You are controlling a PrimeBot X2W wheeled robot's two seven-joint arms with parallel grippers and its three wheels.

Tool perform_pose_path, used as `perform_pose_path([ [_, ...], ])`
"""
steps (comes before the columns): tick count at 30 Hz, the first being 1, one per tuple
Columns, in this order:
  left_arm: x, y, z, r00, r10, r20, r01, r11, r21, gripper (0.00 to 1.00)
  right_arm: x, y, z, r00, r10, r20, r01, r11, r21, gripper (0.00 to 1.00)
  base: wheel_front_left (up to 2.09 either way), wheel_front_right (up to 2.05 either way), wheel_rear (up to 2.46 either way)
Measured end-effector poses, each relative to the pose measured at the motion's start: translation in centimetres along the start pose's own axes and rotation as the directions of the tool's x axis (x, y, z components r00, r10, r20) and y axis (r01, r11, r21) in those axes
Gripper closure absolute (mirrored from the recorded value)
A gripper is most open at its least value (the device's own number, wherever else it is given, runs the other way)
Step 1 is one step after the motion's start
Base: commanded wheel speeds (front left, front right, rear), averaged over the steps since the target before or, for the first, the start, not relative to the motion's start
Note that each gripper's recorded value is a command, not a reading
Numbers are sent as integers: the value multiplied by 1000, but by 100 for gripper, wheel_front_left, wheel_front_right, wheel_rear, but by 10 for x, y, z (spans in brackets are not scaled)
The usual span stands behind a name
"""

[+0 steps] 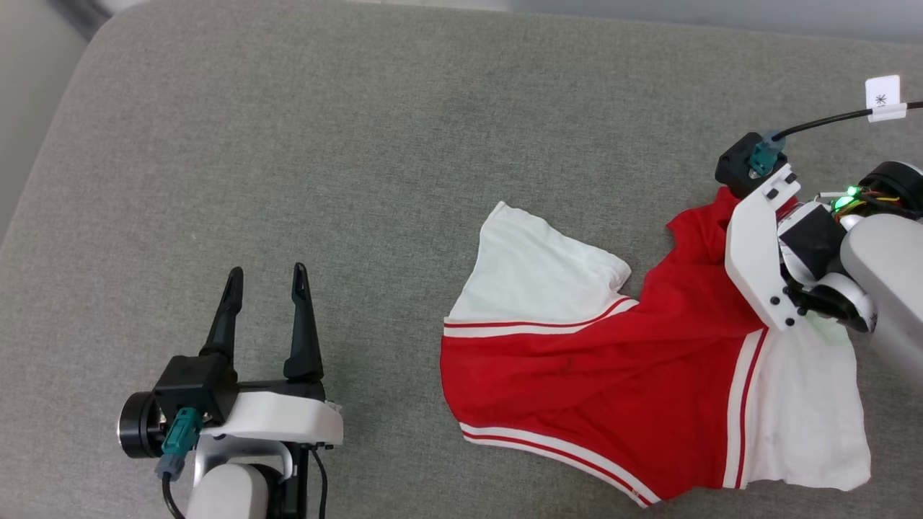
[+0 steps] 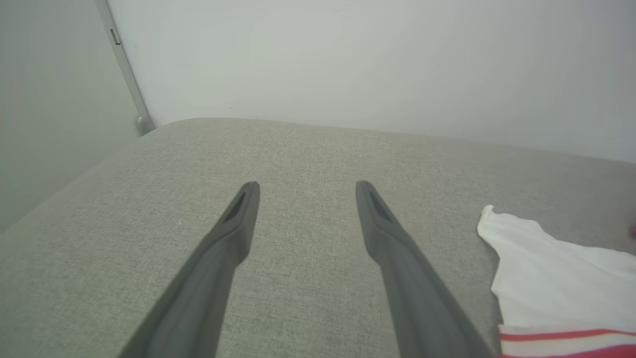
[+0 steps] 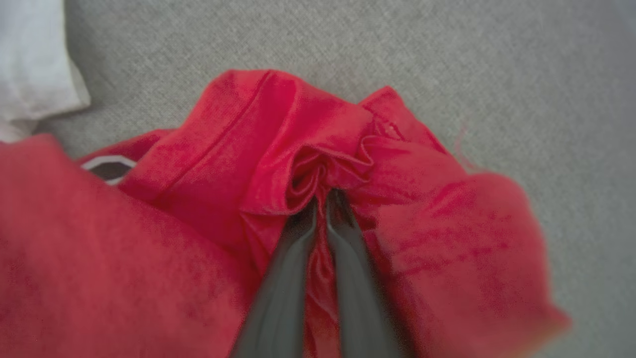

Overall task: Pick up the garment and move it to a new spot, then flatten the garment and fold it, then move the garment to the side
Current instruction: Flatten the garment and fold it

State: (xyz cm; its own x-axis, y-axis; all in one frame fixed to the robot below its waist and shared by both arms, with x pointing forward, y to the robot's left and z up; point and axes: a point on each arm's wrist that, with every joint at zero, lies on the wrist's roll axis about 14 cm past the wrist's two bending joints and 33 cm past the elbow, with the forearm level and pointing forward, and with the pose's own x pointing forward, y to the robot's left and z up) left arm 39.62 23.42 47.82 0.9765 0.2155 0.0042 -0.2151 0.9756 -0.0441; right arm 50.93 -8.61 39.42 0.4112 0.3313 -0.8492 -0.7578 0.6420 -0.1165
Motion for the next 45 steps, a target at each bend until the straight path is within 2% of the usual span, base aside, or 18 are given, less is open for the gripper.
perform_pose_path([
  [2, 0, 3, -3, 1000, 12, -9, -12, 1000, 3, 0, 13, 6, -13, 999, 17, -52, -17, 1000, 5, 100, 0, 0, 0],
  [4, 0, 5, -5, 1000, 18, -16, -18, 1000, 6, 0, 18, 6, -15, 998, 31, -51, -29, 999, 46, 100, 0, 0, 0],
  [5, 0, 6, -5, 1000, 20, -16, -20, 1000, 7, 0, 18, 5, -13, 999, 35, -37, -33, 997, 64, 62, 0, 0, 0],
  [6, 0, 6, -5, 1000, 20, -14, -20, 1000, 8, 0, 16, 4, -12, 999, 32, -20, -31, 997, 69, 0, 0, 0, 0],
  [10, -2, 3, 1, 1000, 6, 2, -6, 1000, 12, 0, -5, -7, 11, 992, -8, 124, 1, 999, 53, 0, 0, 0, 0],
  [15, -10, -1, 9, 1000, -8, 22, 8, 1000, 4, 0, -64, -36, 35, 962, -92, 257, 92, 996, 10, 0, 0, 0, 0],
  [20, -16, -9, 15, 999, -37, 38, 37, 999, -9, 0, -117, -45, 26, 957, -110, 269, 102, 994, 45, 0, 0, 0, 0],
  [24, -16, -17, 20, 997, -59, 54, 60, 998, -13, 0, -141, -41, -2, 981, -90, 170, 77, 994, 82, 0, 0, 0, 0],
  [29, -18, -18, 18, 997, -67, 49, 68, 998, -12, 0, -141, -15, -54, 999, 34, -15, -31, 986, 165, 0, 0, 0, 0],
  [34, -16, -18, 13, 997, -69, 35, 69, 998, -10, 0, -127, 15, -100, 972, 163, -167, -121, 964, 238, 0, 0, 0, 0],
  [39, -12, -18, 8, 998, -66, 23, 66, 998, -6, 0, -105, 32, -120, 947, 247, -204, -174, 932, 318, 0, 0, 0, 0],
  [45, -5, -16, 2, 998, -58, 8, 58, 998, 1, 0, -70, 63, -132, 915, 351, -200, -249, 879, 405, 0, 0, 0, 0],
])
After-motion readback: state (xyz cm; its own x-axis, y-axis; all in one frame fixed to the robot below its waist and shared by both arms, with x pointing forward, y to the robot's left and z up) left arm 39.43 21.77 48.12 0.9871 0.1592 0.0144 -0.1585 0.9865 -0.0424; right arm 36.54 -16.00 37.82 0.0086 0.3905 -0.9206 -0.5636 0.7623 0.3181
